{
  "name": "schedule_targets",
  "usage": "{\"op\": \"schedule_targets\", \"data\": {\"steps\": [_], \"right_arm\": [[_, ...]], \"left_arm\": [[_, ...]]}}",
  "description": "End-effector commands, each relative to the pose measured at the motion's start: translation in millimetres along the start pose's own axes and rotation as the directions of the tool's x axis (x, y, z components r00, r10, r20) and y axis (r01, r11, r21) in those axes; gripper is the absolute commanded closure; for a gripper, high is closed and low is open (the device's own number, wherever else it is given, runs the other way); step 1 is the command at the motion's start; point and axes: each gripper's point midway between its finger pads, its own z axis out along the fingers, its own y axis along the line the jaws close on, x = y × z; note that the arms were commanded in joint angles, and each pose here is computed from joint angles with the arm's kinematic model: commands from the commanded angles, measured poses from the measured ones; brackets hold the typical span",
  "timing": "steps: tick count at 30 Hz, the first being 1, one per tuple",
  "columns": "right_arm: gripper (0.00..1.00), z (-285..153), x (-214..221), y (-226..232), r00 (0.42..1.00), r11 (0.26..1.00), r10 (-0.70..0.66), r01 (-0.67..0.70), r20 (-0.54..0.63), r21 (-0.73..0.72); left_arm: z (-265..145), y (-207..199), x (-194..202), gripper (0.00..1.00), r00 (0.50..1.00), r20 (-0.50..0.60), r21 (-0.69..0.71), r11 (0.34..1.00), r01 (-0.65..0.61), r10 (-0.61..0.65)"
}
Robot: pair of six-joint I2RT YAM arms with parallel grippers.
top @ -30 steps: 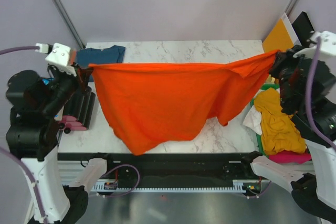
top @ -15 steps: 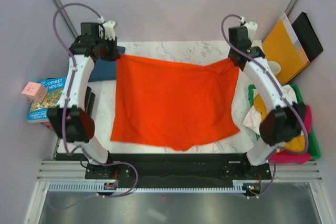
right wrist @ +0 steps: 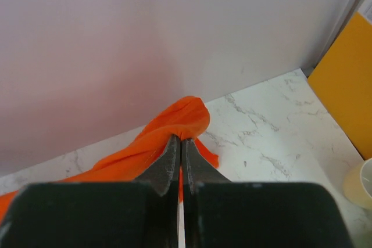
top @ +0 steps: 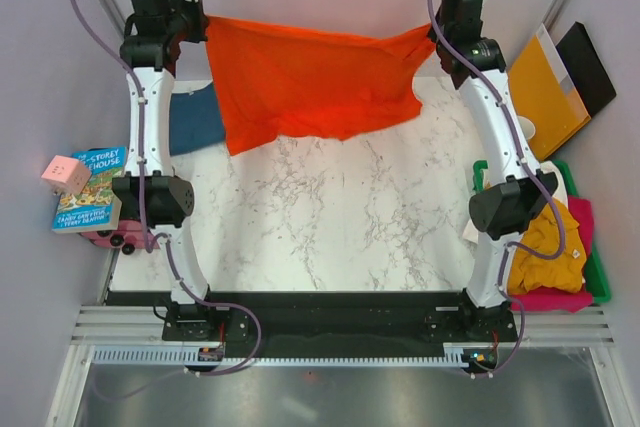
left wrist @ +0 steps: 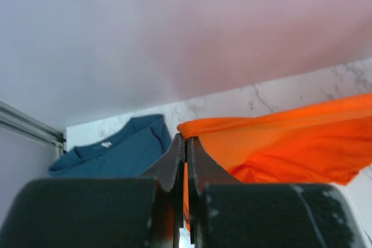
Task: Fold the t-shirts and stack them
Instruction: Flatten out the tshirt
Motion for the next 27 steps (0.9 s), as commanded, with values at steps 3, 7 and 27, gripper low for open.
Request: {"op": "schedule_targets", "data": {"steps": [3,7,27], "right_arm": [[1.0,-64,-63,6,0.985,0.996,0.063,-0.053,0.16,-0.066],[1.0,-127,-95,-2,0.968,0.998,0.024,-0.007,0.251,-0.067],[1.0,-326,-160,-117,0.899,0.993,0.113,-0.088,0.423,-0.078]], "left_arm": [[-53,16,-77,0.98,0.976,0.217,-0.062,0.998,0.027,-0.013],[-116,5,-92,0.98,0.971,0.236,-0.049,0.997,0.051,-0.038],[-363,-64,-71,0.98,0.938,0.346,-0.038,0.999,0.02,-0.006]]}}
